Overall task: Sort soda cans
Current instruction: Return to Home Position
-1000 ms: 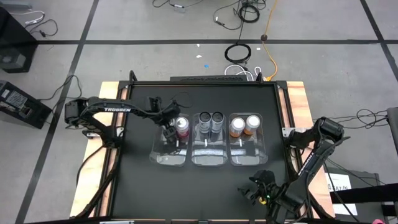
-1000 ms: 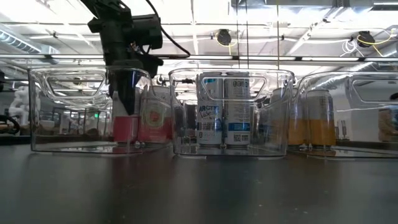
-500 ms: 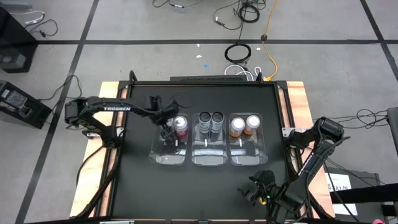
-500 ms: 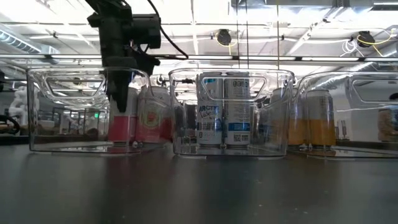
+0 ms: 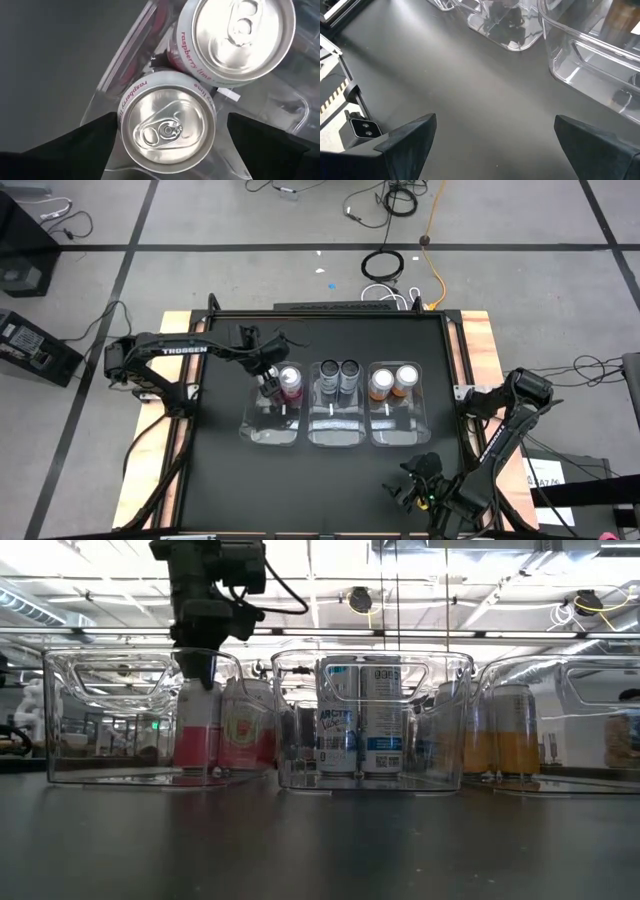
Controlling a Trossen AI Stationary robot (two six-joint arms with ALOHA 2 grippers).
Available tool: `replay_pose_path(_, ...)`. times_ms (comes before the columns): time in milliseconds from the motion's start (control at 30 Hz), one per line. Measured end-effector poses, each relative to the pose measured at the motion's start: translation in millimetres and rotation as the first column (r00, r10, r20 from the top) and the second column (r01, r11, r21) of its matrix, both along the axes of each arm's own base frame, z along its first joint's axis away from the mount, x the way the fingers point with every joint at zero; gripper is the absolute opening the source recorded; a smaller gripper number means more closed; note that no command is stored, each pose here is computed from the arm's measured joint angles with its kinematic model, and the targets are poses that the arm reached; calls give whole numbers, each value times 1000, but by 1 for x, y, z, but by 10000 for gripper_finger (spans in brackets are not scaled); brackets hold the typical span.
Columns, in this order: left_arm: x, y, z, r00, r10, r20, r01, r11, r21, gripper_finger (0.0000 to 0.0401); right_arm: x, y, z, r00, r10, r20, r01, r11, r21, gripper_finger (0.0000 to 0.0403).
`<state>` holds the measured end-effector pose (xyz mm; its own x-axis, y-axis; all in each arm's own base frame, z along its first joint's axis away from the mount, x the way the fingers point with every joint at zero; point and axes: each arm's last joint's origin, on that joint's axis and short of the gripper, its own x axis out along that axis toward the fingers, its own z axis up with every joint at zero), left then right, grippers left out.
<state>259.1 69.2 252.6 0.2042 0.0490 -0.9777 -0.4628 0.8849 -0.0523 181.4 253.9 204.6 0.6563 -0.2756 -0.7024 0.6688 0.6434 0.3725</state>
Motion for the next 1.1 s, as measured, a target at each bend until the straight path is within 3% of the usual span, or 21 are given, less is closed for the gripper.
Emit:
replay_pose_path(167, -7, -2, 5, 998, -5, -62, 4, 1000, -19, 383, 0, 1, 0, 1000, 0, 5, 0, 1000, 8, 398)
replay_pose_path(333, -23, -9, 37, 997, -12, -81, 10, 1000, -25, 383, 0, 1, 0, 1000, 5, 4, -5, 1000, 5, 398)
replay_pose_path(467, -40, -24, 75, 994, -80, 80, 79, 997, 25, 383, 3, -1, 0, 1000, -24, 16, 24, 999, 21, 398)
replay_pose_path(600, -63, -45, 109, 914, -246, 322, 212, 968, 136, 383, 12, -6, 1, 999, -33, 26, 33, 999, 7, 398)
replay_pose_path(700, -86, -54, 122, 869, -283, 405, 231, 958, 172, 384, 22, -13, 3, 993, -49, 103, 56, 996, -74, 398)
replay_pose_path(833, -115, -57, 127, 886, -243, 395, 187, 967, 174, 384, 40, -34, 10, 973, -94, 209, 140, 967, -215, 398)
replay_pose_path(933, -129, -58, 129, 896, -190, 401, 144, 979, 142, 384, 53, -55, 22, 980, -101, 171, 145, 952, -271, 398)
replay_pose_path(1100, -137, -59, 134, 877, -178, 447, 131, 982, 135, 384, 70, -93, 54, 997, -14, 74, 41, 921, -388, 398)
